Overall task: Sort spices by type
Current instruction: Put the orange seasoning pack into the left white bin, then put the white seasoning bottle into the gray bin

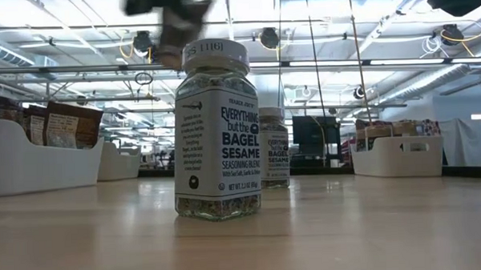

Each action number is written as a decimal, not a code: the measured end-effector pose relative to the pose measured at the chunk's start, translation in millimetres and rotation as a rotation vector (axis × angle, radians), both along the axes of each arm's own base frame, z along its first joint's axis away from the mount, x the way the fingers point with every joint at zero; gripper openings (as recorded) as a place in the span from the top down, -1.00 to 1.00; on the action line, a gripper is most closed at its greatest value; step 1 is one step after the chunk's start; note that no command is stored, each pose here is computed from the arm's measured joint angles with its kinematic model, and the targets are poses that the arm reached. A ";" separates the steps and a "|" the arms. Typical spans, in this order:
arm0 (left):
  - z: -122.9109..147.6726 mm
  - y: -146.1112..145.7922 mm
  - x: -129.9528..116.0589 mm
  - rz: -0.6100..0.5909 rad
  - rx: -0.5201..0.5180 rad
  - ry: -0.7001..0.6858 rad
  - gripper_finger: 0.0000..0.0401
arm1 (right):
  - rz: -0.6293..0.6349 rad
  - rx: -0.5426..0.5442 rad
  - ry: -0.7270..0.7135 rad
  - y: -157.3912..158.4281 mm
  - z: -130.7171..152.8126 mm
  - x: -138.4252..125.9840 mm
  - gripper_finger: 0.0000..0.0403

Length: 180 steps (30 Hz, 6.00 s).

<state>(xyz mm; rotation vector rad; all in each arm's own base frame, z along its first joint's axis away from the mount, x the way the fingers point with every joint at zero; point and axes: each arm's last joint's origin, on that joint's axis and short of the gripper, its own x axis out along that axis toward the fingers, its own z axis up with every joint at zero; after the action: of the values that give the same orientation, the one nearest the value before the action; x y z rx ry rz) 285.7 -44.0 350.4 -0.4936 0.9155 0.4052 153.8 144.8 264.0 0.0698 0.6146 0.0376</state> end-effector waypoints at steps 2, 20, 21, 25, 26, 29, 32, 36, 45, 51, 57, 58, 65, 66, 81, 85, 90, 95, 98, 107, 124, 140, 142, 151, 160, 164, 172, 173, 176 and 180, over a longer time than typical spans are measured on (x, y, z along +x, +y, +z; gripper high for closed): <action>6.6 -1.9 -22.7 0.102 0.024 0.045 0.95 | -0.005 0.007 0.001 0.0 0.0 0.0 -0.12; -5.9 -58.9 -109.6 0.445 0.076 0.091 0.98 | 0.030 -0.057 0.007 -1.1 -1.0 -0.3 -0.12; -11.3 -60.1 -111.0 0.456 0.083 0.100 0.99 | 0.032 -0.062 0.006 -1.3 -0.9 -0.1 -0.12; -31.7 -64.0 -115.9 0.509 0.095 0.132 0.99 | 0.034 -0.085 0.001 -3.5 -0.6 2.4 -0.12; -36.7 -64.5 -117.1 0.525 0.097 0.141 0.98 | 0.035 -0.092 0.000 -4.2 -0.5 3.1 -0.12; -52.4 -64.5 -121.2 0.576 0.105 0.176 0.95 | 0.035 -0.112 -0.003 -6.6 -0.2 5.7 -0.12; -65.6 -63.5 -124.9 0.614 0.118 0.208 0.94 | 0.033 -0.126 -0.010 -8.9 0.4 8.4 -0.12; -77.9 -61.2 -128.5 0.627 0.153 0.235 0.93 | 0.026 -0.144 -0.010 -12.2 0.5 11.3 -0.12; -106.6 -57.8 -132.7 0.677 0.173 0.237 0.93 | 0.007 -0.168 -0.007 -18.3 0.5 15.9 -0.12; -128.2 -57.2 -133.3 0.667 0.157 0.226 0.92 | 0.002 -0.171 -0.005 -20.1 0.5 17.3 -0.12; -145.1 -55.2 -136.3 0.666 0.150 0.235 0.92 | 0.005 -0.174 -0.005 -20.0 0.4 17.3 -0.12; -147.5 -54.9 -136.8 0.666 0.149 0.235 0.92 | 0.005 -0.174 -0.005 -20.0 0.4 17.3 -0.12; -158.9 -54.6 -138.0 0.662 0.119 0.242 0.92 | 0.006 -0.176 -0.005 -20.0 0.4 17.3 -0.12; -158.9 -54.6 -138.0 0.663 0.119 0.242 0.92 | 0.007 -0.177 -0.005 -20.0 0.4 17.3 -0.12; -159.3 -54.9 -138.4 0.662 0.110 0.260 0.70 | 0.006 -0.177 -0.005 -20.0 0.4 17.3 -0.12; -159.4 -55.0 -138.5 0.662 0.110 0.261 0.45 | 0.006 -0.177 -0.005 -20.0 0.4 17.3 -0.12; -153.8 -55.6 -137.5 0.629 0.130 0.278 0.15 | 0.006 -0.177 -0.005 -20.0 0.4 17.3 -0.12; -138.5 -56.4 -136.5 0.617 0.160 0.299 -0.05 | 0.006 -0.177 -0.006 -20.0 0.5 17.3 -0.12; -125.3 -56.6 -136.2 0.597 0.188 0.322 -0.11 | 0.005 -0.173 -0.010 -19.8 0.9 17.6 -0.12; -79.4 -59.4 -128.2 0.543 0.231 0.231 -0.13 | 0.005 -0.173 -0.011 -19.8 0.9 17.6 -0.12; -40.7 -86.5 -87.2 0.209 0.164 -0.104 -0.13 | 0.005 -0.174 -0.015 -19.6 1.1 17.9 -0.12; -95.3 -136.6 -2.8 -0.229 0.158 -0.143 -0.13 | 0.050 -0.236 -0.001 -9.8 -13.5 38.4 -0.12; -98.6 -144.4 6.9 -0.302 0.124 -0.189 -0.13 | 0.055 -0.226 0.012 -11.2 -14.9 40.8 -0.12; -93.9 -150.2 19.6 -0.388 0.136 -0.307 -0.13 | 0.038 -0.213 0.008 -14.9 -14.3 44.6 -0.12; -79.9 -150.7 30.3 -0.518 0.238 -0.454 -0.13 | 0.039 -0.215 0.011 -15.1 -14.5 44.4 -0.12; -80.1 -152.5 29.3 -0.561 0.272 -0.452 -0.13 | 0.041 -0.218 0.013 -15.2 -14.7 44.2 -0.12; -94.3 -161.2 39.2 -0.577 0.254 -0.471 -0.34 | 0.041 -0.218 0.013 -15.2 -14.7 44.2 -0.12; -97.3 -161.9 40.4 -0.580 0.257 -0.464 -0.39 | 0.041 -0.218 0.013 -15.2 -14.7 44.2 -0.12; -106.2 -160.3 44.0 -0.580 0.270 -0.427 -0.52 | 0.039 -0.215 0.012 -15.1 -14.6 44.3 -0.12; -110.0 -154.2 46.0 -0.571 0.276 -0.388 -0.64 | 0.041 -0.208 0.014 -15.0 -14.7 44.2 -0.12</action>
<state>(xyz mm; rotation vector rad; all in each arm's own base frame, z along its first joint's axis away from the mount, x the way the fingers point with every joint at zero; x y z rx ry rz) 331.7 -198.3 240.4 -0.0383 0.5748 -0.0881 198.0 129.8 249.3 -0.1437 0.6312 0.0132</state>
